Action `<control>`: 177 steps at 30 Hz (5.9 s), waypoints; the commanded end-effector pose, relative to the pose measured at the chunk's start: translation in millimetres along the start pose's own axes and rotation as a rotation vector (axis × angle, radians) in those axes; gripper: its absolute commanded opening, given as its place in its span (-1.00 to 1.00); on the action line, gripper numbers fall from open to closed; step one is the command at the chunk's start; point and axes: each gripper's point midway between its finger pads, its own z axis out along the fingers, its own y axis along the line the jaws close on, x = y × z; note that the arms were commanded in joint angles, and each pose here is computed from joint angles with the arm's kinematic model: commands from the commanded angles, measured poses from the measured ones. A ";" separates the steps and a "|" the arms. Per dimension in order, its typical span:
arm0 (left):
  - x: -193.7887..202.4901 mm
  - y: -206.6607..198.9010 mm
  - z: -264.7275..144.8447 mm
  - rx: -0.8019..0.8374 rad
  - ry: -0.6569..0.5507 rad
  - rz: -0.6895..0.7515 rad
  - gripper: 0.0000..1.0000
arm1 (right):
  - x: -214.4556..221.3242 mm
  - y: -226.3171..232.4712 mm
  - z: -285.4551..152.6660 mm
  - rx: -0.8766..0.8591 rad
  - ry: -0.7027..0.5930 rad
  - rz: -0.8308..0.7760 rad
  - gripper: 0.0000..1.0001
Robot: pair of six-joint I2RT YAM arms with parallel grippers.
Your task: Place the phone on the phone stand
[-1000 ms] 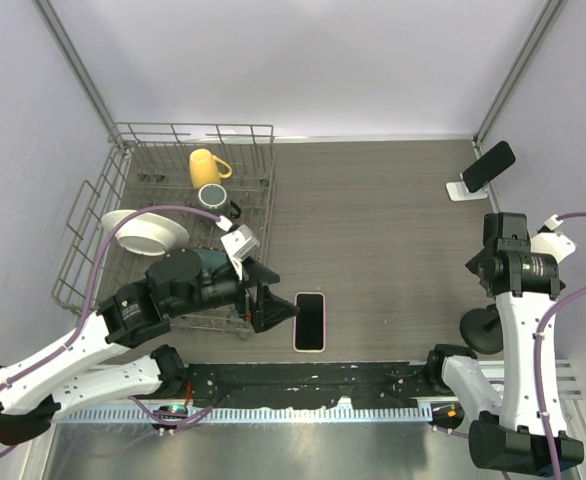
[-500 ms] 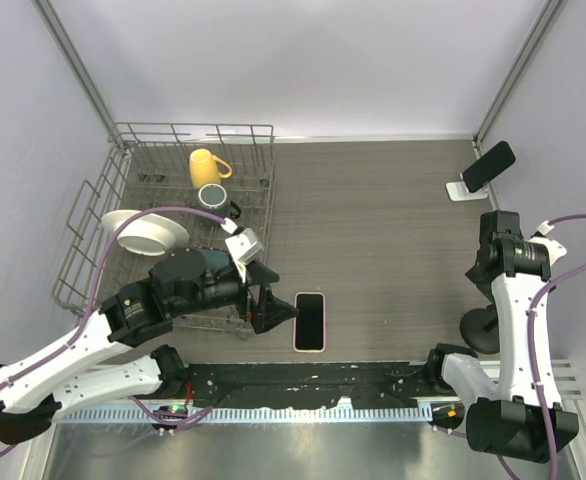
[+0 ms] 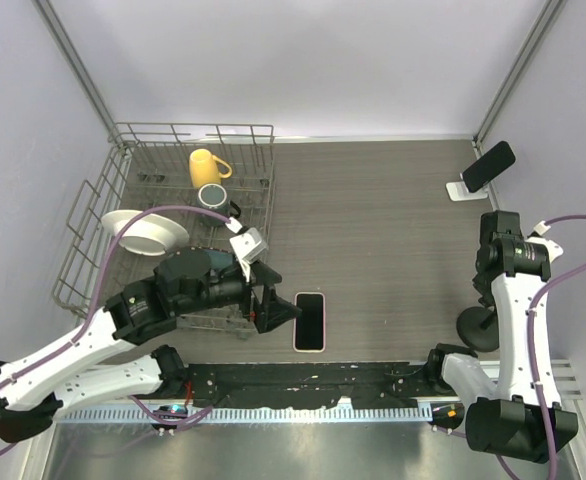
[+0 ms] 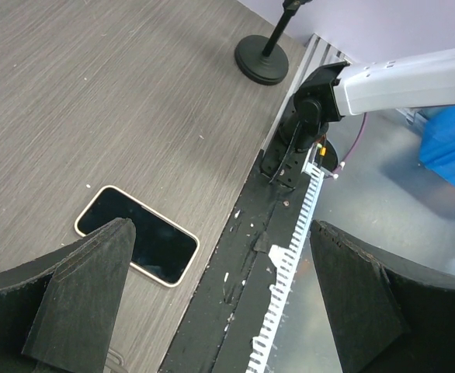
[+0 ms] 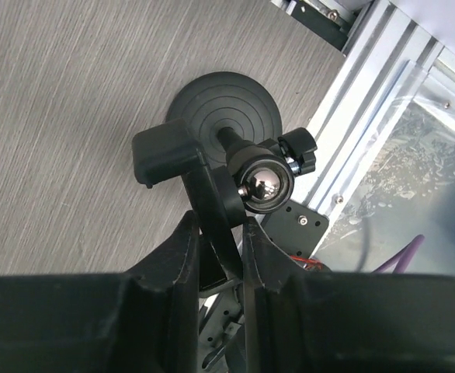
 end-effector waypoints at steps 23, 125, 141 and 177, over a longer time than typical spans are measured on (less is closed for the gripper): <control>-36.2 14.2 22.0 -0.106 -0.121 -0.089 1.00 | 53.6 265.2 -172.8 -0.950 -0.232 -1.050 -0.99; 14.5 150.9 185.4 0.025 -0.013 -0.910 -1.00 | 104.8 243.0 -177.5 -1.827 0.518 0.128 0.26; 27.4 161.4 185.2 -0.055 -0.041 -0.924 -1.00 | 103.4 244.0 -169.1 -1.806 0.533 0.214 0.13; 87.3 160.0 207.3 -0.171 0.098 -0.857 -1.00 | 61.8 246.2 -174.3 -1.726 0.240 0.097 -0.99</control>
